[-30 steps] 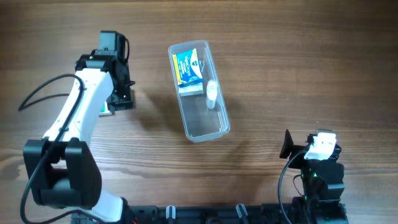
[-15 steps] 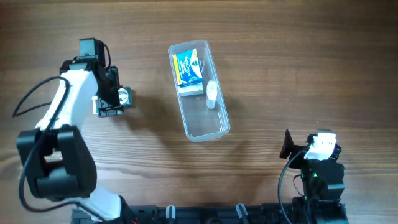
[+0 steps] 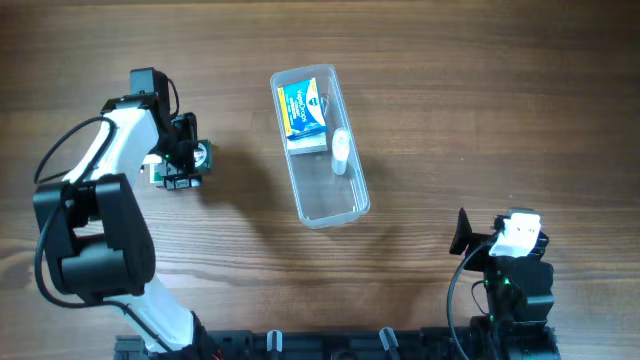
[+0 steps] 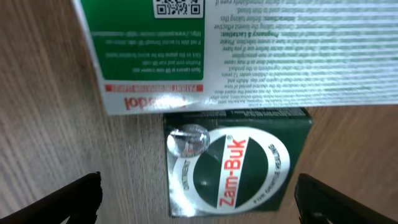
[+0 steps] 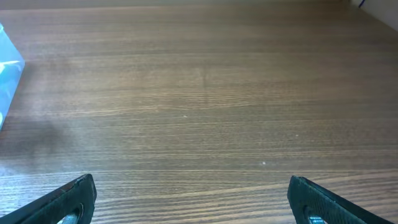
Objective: Pack container
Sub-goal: 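Grasp the green Zam-Buk tin with the left gripper and lift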
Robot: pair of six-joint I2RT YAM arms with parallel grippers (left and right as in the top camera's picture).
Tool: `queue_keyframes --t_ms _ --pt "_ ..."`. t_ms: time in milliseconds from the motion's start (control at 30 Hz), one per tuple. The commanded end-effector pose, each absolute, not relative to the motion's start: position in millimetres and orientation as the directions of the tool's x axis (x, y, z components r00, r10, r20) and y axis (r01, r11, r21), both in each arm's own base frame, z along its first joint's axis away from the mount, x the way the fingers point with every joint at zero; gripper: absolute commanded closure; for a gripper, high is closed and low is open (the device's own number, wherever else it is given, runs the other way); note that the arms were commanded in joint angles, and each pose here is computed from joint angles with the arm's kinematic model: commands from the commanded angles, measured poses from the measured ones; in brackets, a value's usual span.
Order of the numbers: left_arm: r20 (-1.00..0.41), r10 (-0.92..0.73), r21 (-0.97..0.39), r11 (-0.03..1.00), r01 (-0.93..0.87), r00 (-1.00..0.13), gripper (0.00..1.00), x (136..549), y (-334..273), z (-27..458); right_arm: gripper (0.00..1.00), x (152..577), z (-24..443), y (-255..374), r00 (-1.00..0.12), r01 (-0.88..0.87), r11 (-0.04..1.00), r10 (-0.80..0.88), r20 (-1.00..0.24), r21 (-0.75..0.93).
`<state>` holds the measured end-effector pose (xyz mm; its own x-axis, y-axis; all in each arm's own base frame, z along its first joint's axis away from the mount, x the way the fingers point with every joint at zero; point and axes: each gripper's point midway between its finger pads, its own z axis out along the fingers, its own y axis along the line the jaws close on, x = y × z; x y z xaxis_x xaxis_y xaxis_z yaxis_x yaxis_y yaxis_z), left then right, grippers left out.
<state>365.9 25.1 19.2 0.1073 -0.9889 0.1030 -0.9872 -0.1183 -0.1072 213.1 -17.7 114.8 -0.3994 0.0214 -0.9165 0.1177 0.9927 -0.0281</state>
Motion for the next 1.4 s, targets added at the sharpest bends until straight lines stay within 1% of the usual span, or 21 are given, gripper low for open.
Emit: queue_keyframes --t_ms 0,233,433,467,533,567,600,633,767,867,1067,1367 --pt "0.119 -0.987 -0.075 -0.116 -0.99 0.106 0.0 363 26 4 0.0 213 115 -17 -0.394 0.119 0.993 0.036 -0.919 -0.012" --pt "0.125 -0.987 -0.099 -0.118 -0.988 0.105 0.0 372 26 -1 0.0 213 114 -17 -0.394 0.119 0.993 0.036 -0.918 -0.012" --pt "0.137 -0.983 -0.094 -0.135 -0.986 0.121 0.02 371 30 -3 0.0 213 114 -17 -0.394 0.119 0.993 0.036 -0.918 -0.012" --pt "0.14 -0.982 -0.094 -0.138 -0.986 0.124 0.04 371 31 -3 0.0 213 114 -17 -0.394 0.119 0.993 0.036 -0.918 -0.012" --pt "0.143 -0.982 -0.094 -0.14 -0.986 0.125 0.16 371 31 -3 0.0 213 114 -17 -0.394 0.119 0.993 0.036 -0.918 -0.012" --pt "0.143 -0.982 -0.094 -0.14 -0.986 0.125 0.22 371 31 -3 0.0 213 114 -17 -0.394 0.119 0.993 0.036 -0.918 -0.012" --pt "0.144 -0.982 -0.093 -0.14 -0.986 0.125 0.33 371 31 -3 0.0 213 114 -17 -0.394 0.119 0.993 0.036 -0.918 -0.012" --pt "0.146 -0.981 -0.093 -0.14 -0.986 0.125 0.39 371 31 -3 0.0 213 114 -17 -0.394 0.119 0.993 0.036 -0.918 -0.012" --pt "0.151 -0.98 -0.093 -0.143 -0.985 0.128 0.48 371 30 -3 0.0 213 114 -17 -0.394 0.119 0.993 0.036 -0.918 -0.012" --pt "0.158 -0.979 -0.093 -0.143 -0.985 0.127 0.49 371 29 -2 0.0 213 114 -17 -0.394 0.119 0.993 0.036 -0.918 -0.012" --pt "0.158 -0.982 -0.106 -0.124 -0.987 0.107 0.49 374 22 0 0.0 213 114 -17 -0.394 0.119 0.993 0.036 -0.918 -0.012" --pt "0.113 -0.992 -0.252 -0.076 -0.965 0.049 0.5 395 14 39 0.0 213 115 -17 -0.394 0.119 0.993 0.036 -0.918 -0.012"
